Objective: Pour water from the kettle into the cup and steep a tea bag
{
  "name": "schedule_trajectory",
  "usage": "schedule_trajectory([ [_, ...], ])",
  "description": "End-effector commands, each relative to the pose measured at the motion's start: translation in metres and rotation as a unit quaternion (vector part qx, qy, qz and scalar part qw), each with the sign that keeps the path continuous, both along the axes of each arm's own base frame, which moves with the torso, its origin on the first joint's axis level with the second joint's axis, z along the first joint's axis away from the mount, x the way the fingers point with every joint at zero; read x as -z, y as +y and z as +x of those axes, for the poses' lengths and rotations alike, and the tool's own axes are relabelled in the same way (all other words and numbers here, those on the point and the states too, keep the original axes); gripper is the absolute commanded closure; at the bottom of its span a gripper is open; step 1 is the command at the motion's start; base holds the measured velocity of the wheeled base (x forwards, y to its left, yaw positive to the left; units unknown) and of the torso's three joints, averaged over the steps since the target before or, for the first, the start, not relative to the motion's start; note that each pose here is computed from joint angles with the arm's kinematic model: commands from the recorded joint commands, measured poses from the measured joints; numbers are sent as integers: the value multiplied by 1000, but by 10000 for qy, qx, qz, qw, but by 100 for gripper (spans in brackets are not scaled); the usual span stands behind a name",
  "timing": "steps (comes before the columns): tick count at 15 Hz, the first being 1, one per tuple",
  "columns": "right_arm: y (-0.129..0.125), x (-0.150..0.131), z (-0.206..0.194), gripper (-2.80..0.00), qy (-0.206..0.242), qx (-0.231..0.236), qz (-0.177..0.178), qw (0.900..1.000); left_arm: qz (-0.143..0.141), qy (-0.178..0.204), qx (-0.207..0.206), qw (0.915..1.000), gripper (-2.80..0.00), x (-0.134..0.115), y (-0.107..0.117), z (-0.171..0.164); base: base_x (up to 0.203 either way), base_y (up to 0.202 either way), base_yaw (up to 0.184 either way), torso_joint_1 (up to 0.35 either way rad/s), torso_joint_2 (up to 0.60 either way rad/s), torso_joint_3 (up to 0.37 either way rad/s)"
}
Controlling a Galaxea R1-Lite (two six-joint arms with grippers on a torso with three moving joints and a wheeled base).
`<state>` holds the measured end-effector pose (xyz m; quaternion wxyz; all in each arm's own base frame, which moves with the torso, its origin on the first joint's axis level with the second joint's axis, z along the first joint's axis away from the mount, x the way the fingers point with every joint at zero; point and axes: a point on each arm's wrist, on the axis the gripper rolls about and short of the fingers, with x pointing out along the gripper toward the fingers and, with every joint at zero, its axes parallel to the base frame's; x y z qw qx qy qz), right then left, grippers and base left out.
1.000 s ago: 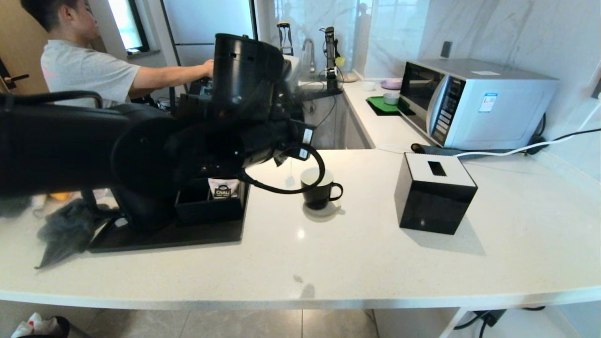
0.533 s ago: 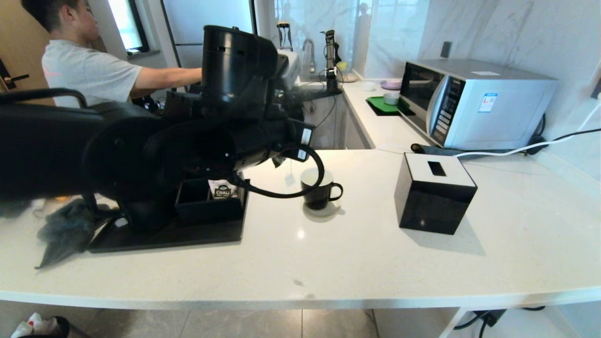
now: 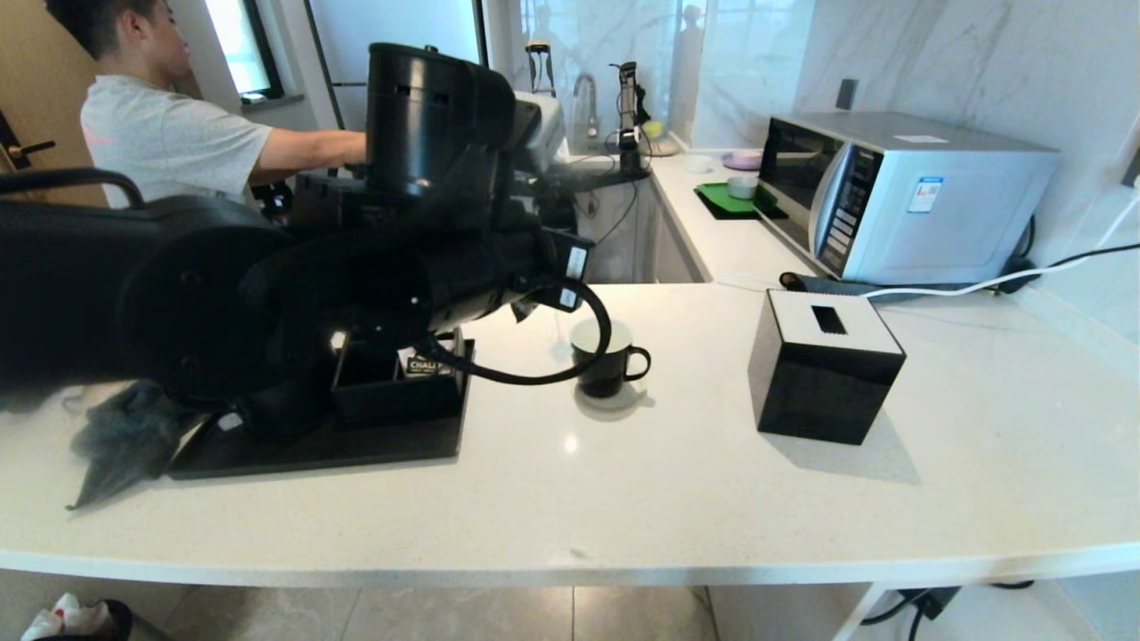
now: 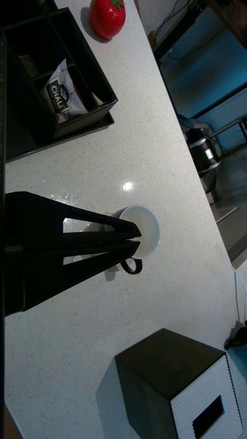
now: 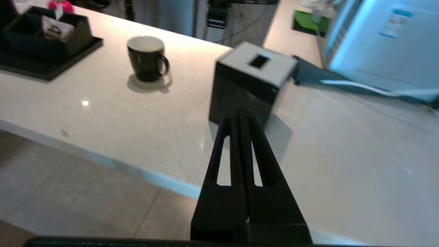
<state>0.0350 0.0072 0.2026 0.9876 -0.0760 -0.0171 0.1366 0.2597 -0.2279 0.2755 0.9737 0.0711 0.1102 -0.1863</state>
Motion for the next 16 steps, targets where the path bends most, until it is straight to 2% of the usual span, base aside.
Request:
schedule_trajectory([
  [1, 9, -9, 74, 0, 644, -398, -62, 9971, 10, 1, -7, 10000, 0, 1, -1, 1, 0, 0, 0, 0, 0, 0],
  [3, 19, -9, 117, 0, 662, -957, -134, 9931, 9, 10, -9, 10000, 0, 1, -1, 1, 0, 0, 0, 0, 0, 0],
  [5, 38, 1, 150, 0, 694, -1589, -287, 9844, 19, 21, -1, 10000, 0, 2, -1, 1, 0, 0, 0, 0, 0, 0],
  [9, 87, 18, 186, 0, 493, -2596, -442, 9634, 12, 23, 112, 9999, 0, 2, -8, -5, 0, 0, 0, 0, 0, 0],
  [11, 104, 19, 194, 0, 462, -2856, -461, 9561, -73, 50, 132, 9999, 0, 2, -9, -7, 0, 0, 0, 0, 0, 0],
  [16, 121, 23, 205, 0, 514, -3074, -473, 9490, -94, 50, 133, 9999, 0, 1, -9, -8, 0, 0, 0, 0, 0, 0],
])
